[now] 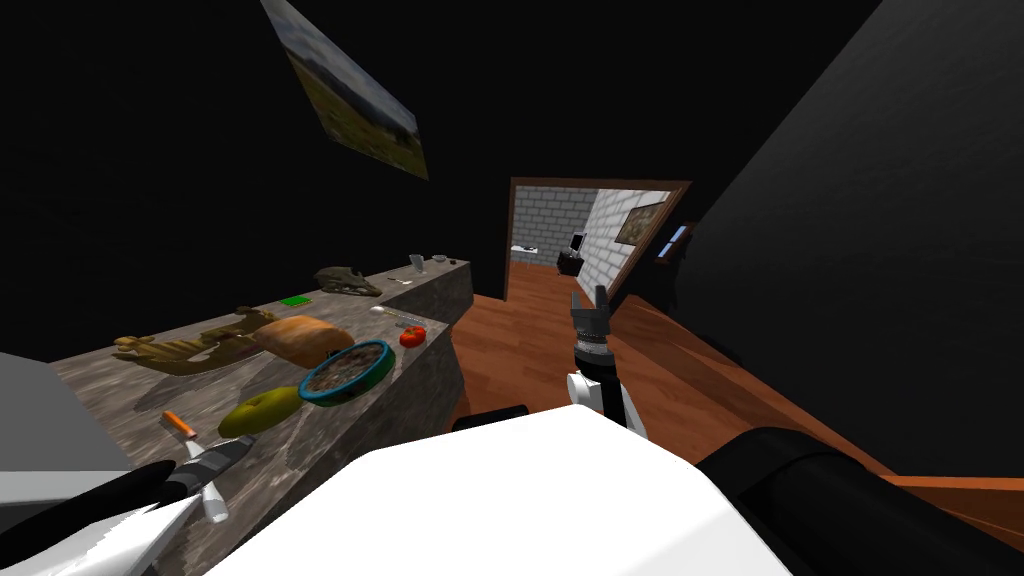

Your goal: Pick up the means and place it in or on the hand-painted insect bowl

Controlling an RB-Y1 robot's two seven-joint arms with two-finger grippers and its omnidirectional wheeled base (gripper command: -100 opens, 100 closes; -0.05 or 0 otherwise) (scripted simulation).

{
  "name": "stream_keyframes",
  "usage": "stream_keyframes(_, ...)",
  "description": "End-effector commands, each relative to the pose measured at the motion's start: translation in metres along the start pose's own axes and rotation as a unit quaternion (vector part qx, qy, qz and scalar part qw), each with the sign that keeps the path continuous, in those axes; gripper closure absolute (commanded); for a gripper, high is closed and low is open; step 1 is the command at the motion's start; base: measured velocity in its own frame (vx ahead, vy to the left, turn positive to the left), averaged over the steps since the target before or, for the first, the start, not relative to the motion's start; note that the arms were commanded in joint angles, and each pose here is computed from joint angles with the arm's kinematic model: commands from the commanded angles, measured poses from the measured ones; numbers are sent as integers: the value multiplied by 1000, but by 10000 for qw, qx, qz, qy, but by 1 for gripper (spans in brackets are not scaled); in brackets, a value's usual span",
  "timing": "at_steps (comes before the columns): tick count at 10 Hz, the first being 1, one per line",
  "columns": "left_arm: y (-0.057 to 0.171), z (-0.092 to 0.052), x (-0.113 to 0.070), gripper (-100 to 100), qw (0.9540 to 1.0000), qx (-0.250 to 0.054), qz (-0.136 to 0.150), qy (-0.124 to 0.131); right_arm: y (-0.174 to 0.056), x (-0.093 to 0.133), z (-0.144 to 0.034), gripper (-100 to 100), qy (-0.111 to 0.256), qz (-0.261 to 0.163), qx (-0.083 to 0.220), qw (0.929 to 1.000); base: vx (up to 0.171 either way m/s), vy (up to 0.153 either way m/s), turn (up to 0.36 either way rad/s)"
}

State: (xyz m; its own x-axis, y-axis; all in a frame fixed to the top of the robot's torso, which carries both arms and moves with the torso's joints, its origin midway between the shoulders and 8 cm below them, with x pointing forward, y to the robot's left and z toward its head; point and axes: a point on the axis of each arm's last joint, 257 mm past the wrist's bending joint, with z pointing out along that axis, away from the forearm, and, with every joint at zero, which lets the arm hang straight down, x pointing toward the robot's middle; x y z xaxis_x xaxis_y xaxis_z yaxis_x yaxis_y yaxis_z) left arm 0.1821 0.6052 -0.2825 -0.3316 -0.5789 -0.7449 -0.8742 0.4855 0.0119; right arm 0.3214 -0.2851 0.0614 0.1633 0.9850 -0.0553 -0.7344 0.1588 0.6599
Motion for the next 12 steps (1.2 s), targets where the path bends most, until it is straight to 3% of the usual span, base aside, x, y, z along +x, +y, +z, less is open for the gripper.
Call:
stream_keyframes(1,-3,-9,-5,100,10000,3,74,-36,0,0,0,0,0,0,0,10000,-39,4,-33)
stream_keyframes(7,-4,-38,-18,100,9995,-69,301,-75,0,0,0,0,0,0,0,10000,5,-5,-25)
stream_keyframes(10,9,-49,-16,100,9995,-208,238,74,0,0,0,0,0,-1,1,10000,124,-30,36)
stream_keyframes(12,20,-54,-12,100,9992,-319,118,228,0,0,0,0,0,-1,1,10000,238,-30,68)
